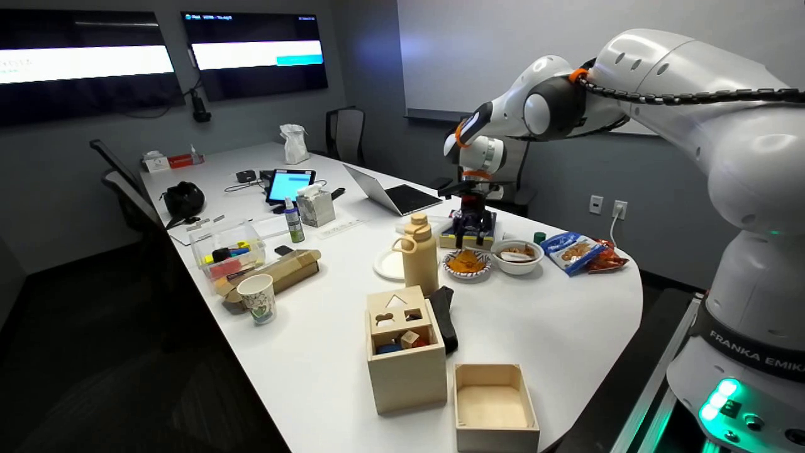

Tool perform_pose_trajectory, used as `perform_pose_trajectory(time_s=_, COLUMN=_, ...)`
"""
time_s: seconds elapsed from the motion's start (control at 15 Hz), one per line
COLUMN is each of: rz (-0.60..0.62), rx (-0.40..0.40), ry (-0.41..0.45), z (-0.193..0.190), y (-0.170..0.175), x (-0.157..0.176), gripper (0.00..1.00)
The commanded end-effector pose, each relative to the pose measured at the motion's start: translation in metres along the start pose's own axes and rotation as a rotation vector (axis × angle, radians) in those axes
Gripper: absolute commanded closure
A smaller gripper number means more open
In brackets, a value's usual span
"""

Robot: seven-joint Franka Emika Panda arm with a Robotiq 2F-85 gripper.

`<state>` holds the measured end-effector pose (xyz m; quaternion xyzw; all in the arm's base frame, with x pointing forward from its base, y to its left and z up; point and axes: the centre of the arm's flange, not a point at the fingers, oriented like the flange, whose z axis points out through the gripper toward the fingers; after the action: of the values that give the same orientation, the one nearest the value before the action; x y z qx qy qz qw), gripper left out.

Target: Pick up the spoon and stir in the bowl

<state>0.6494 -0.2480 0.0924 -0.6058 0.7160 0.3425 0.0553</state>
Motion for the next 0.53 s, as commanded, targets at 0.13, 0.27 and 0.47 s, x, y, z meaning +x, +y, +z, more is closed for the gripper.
perform_pose_trajectory(time_s=0.13, rz=0.075, rx=-0.068, ry=-0.008, z=-0.005, y=-0.022, x=0.012, gripper=0.00)
perform_pose_trajectory(time_s=0.27, rz=0.095, rx=-0.085, ry=-0.012, z=-0.001, y=-0.020, x=0.016, gripper=0.00)
perform_pose_trajectory(time_s=0.47, rz=0.112, rx=-0.091, ry=-0.011, z=0.002, y=-0.018, x=0.019, gripper=0.27)
